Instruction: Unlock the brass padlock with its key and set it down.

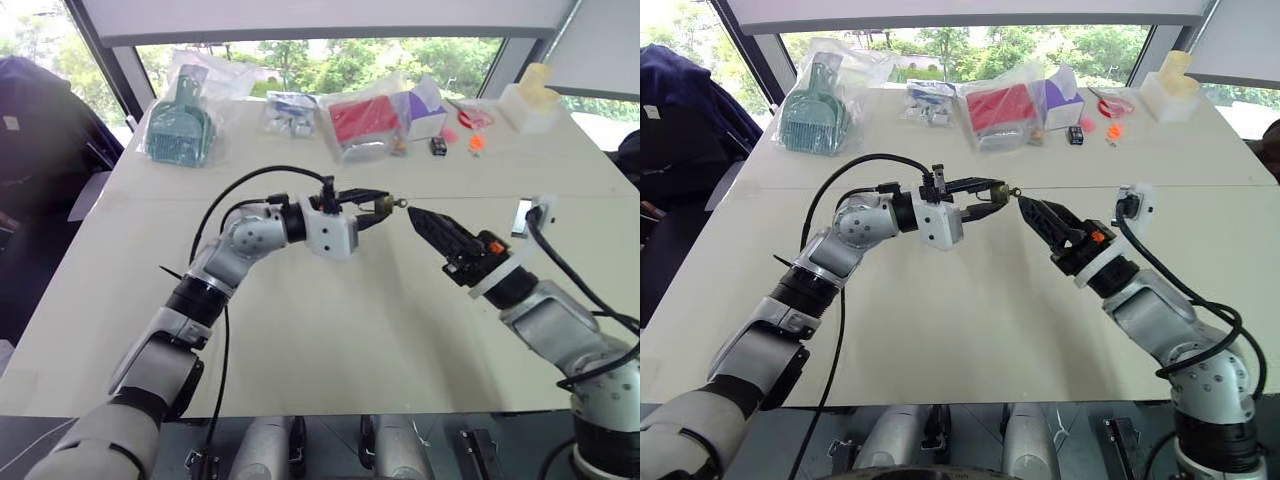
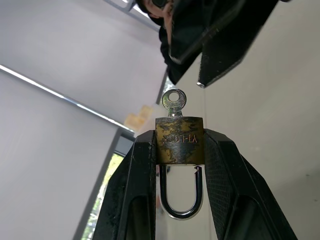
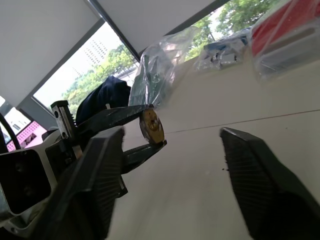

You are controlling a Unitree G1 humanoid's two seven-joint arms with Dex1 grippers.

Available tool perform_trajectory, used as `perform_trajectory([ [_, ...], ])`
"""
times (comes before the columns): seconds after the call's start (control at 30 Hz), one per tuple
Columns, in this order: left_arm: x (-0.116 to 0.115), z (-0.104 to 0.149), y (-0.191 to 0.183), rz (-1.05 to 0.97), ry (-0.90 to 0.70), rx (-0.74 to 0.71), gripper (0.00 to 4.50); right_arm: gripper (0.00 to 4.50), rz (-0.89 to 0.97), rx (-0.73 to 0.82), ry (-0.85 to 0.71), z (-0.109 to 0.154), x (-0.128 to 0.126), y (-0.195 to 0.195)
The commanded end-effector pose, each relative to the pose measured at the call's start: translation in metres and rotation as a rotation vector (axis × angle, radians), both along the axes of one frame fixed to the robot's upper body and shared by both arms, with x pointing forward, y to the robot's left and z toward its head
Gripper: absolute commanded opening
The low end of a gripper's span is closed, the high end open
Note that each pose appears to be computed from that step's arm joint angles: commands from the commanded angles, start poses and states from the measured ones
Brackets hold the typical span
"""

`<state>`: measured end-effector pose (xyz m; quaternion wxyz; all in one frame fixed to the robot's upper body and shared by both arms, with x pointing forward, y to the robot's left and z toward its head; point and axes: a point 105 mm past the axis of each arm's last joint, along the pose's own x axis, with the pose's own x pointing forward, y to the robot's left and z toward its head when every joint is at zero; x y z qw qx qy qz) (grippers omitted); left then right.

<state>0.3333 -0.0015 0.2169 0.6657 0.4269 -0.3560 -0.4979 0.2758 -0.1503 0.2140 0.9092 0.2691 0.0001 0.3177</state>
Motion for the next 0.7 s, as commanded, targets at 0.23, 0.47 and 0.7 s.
perform_trajectory([
  [0.23, -0.019, 0.016, -0.006, -0.096, -0.02, -0.022, 0.75, 3.43, 0.091, -0.068, -0.053, 0.004, 0.0, 0.008],
  [0.47, -0.03, 0.016, -0.012, -0.132, -0.037, -0.03, 0.75, 3.43, 0.11, -0.028, -0.051, 0.002, 0.006, 0.011],
  [0.7, -0.032, 0.018, -0.013, -0.14, -0.043, -0.03, 0.75, 0.52, 0.132, -0.02, -0.037, -0.002, 0.005, 0.014],
])
